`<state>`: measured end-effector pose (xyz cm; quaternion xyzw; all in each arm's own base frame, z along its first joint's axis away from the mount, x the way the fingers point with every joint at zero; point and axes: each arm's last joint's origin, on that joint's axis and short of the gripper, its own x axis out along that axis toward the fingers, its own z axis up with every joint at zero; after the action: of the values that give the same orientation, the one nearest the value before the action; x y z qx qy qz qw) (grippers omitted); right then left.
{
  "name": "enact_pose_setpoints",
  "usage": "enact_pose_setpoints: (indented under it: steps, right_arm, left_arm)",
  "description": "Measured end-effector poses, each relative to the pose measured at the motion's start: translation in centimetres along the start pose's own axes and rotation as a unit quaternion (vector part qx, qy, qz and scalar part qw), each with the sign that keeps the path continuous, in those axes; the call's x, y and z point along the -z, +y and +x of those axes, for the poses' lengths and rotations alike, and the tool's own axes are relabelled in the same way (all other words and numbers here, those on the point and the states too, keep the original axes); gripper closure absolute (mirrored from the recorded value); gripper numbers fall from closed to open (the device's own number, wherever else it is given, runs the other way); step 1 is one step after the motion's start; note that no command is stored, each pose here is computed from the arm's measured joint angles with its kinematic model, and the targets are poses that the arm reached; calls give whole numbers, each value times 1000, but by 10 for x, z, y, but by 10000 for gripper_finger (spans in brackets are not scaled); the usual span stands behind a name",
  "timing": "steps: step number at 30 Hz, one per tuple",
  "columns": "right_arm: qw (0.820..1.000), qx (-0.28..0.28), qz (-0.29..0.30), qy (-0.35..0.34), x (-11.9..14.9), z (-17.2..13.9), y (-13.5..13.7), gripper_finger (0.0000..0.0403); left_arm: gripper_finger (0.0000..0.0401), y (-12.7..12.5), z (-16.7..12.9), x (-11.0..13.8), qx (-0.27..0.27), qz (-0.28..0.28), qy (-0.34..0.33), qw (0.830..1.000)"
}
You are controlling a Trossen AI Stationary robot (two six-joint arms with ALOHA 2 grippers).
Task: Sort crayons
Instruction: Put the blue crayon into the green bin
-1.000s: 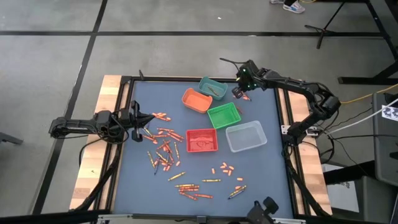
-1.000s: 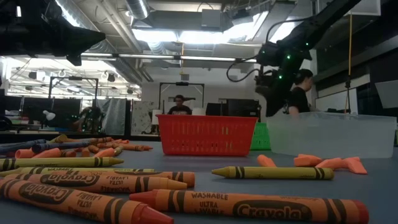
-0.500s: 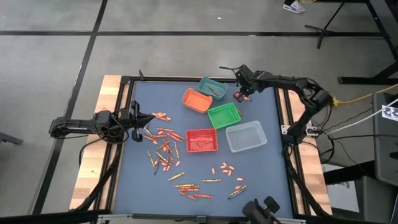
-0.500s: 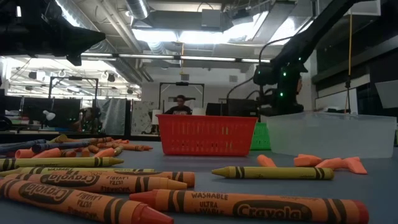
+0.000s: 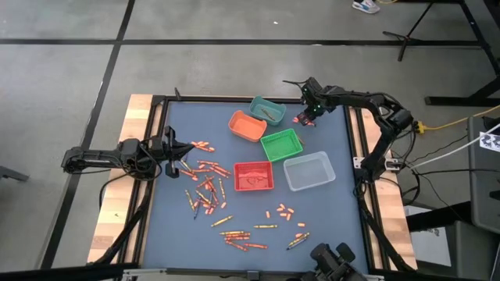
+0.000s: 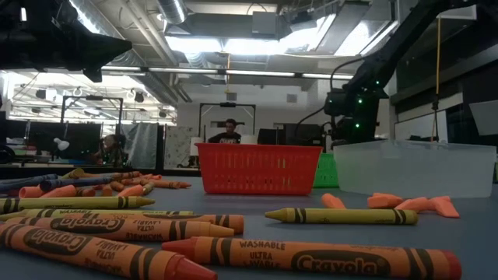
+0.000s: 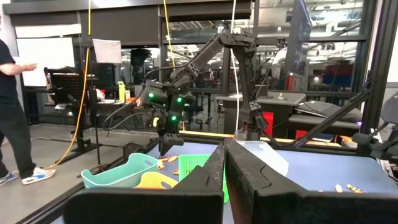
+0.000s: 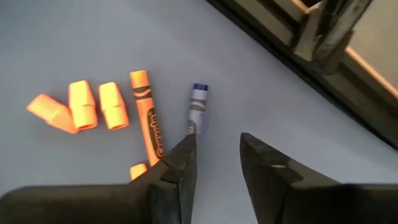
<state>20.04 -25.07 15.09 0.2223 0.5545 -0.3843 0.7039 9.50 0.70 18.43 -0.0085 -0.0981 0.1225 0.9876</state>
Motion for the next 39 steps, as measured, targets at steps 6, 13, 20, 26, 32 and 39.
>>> enact_pose_setpoints:
  steps: [6, 13, 20, 26, 32, 39]
  right_arm:
    - [1000, -3, -1, 0, 0, 0, 1, 285]
    - [1000, -3, -1, 0, 0, 0, 1, 285]
    - [1000, -3, -3, 17, 0, 14, 2, 285]
    - [1000, -3, -5, 25, 1, 18, 3, 287]
    - [1000, -4, -5, 24, 1, 19, 4, 331]
    - [1000, -4, -5, 22, 1, 20, 4, 394]
  left_arm:
    - [401, 0, 0, 0, 0, 0, 0, 1000]
    - [401, 0, 0, 0, 0, 0, 0, 1000]
    - [401, 0, 0, 0, 0, 0, 0, 1000]
    - [401, 0, 0, 0, 0, 0, 0, 1000]
    - [401, 0, 0, 0, 0, 0, 0, 1000]
    - [401, 0, 0, 0, 0, 0, 0, 1000]
